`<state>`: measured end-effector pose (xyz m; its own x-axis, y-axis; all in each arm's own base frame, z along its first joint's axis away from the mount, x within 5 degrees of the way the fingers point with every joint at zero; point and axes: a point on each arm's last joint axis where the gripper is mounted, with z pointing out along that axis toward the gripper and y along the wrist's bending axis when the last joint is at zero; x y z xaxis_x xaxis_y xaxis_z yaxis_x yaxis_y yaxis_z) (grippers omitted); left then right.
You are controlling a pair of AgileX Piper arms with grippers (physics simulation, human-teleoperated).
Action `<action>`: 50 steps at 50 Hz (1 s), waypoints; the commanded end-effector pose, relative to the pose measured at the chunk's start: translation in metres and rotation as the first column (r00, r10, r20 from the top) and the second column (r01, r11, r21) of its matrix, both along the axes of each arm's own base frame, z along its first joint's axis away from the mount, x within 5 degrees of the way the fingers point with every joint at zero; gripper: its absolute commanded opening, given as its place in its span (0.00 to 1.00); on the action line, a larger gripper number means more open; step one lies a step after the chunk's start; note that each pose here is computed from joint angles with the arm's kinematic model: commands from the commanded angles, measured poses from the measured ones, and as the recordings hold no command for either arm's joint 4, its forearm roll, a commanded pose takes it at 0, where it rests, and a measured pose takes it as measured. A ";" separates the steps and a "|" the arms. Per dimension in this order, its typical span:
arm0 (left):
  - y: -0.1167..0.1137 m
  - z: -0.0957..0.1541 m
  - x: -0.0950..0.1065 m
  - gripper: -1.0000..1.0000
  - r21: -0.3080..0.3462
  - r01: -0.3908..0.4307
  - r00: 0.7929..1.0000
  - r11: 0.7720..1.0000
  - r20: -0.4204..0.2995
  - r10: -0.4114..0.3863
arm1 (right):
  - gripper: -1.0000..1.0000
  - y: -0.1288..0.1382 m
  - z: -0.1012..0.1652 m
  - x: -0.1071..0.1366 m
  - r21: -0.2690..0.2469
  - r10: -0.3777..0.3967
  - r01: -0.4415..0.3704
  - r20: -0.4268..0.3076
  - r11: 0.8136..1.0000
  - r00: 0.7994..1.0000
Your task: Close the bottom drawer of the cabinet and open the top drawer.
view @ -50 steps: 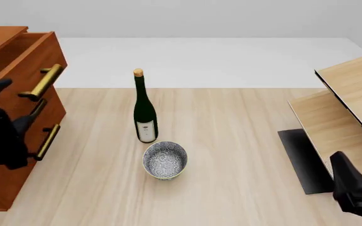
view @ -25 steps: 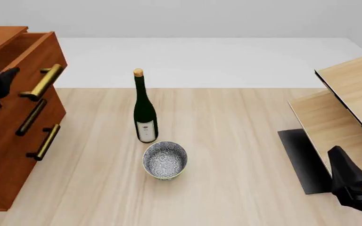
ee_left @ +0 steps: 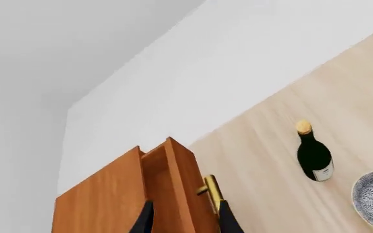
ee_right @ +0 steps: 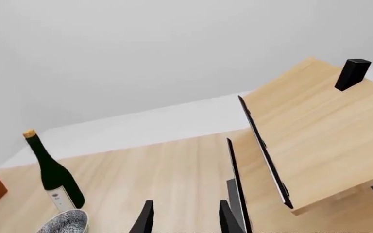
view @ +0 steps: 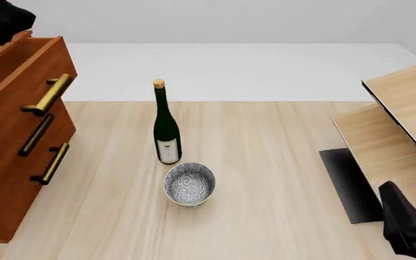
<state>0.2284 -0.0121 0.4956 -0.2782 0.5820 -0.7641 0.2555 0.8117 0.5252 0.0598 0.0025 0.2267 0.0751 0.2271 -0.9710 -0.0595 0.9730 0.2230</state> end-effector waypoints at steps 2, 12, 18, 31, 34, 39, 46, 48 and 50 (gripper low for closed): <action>-0.005 0.006 0.011 1.00 -0.291 -0.133 0.988 0.947 -0.112 0.104 | 1.00 0.000 -0.002 -0.003 -0.013 0.004 -0.004 0.001 1.000 1.000; 0.009 -0.012 0.005 1.00 -0.356 -0.227 0.972 0.906 -0.140 0.188 | 1.00 0.000 -0.002 -0.003 -0.023 0.007 -0.007 0.001 1.000 1.000; 0.023 -0.023 -0.003 1.00 -0.345 -0.280 0.959 0.896 -0.141 0.246 | 1.00 0.000 -0.001 -0.003 -0.032 0.007 -0.007 0.001 0.999 1.000; 0.040 -0.048 -0.016 1.00 -0.366 -0.376 0.926 0.851 -0.179 0.332 | 1.00 0.001 0.000 -0.003 -0.052 0.012 -0.011 0.004 0.999 1.000; 0.040 -0.055 -0.015 1.00 -0.367 -0.383 0.923 0.848 -0.190 0.334 | 1.00 0.001 0.000 -0.003 -0.054 0.011 -0.011 0.004 0.998 1.000; 0.041 -0.061 -0.015 1.00 -0.373 -0.392 0.919 0.841 -0.203 0.339 | 1.00 0.001 0.000 -0.003 -0.056 0.010 -0.010 0.004 0.998 1.000; 0.040 -0.077 -0.011 1.00 -0.379 -0.407 0.911 0.831 -0.233 0.340 | 1.00 0.001 0.000 -0.003 -0.054 0.009 -0.009 0.005 0.999 1.000; 0.040 -0.081 -0.009 1.00 -0.384 -0.411 0.909 0.827 -0.244 0.339 | 1.00 0.001 0.000 -0.003 -0.053 0.009 -0.009 0.005 0.999 1.000; 0.040 -0.084 -0.008 1.00 -0.383 -0.416 0.906 0.825 -0.249 0.341 | 1.00 0.001 0.000 -0.003 -0.054 0.010 -0.010 0.004 0.999 1.000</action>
<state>0.2178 0.0267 0.4294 -0.5267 0.0723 -0.8470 -0.0507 0.9919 0.1162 0.0564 0.0031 0.2265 0.0774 0.1772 -0.9811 -0.0695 0.9826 0.1720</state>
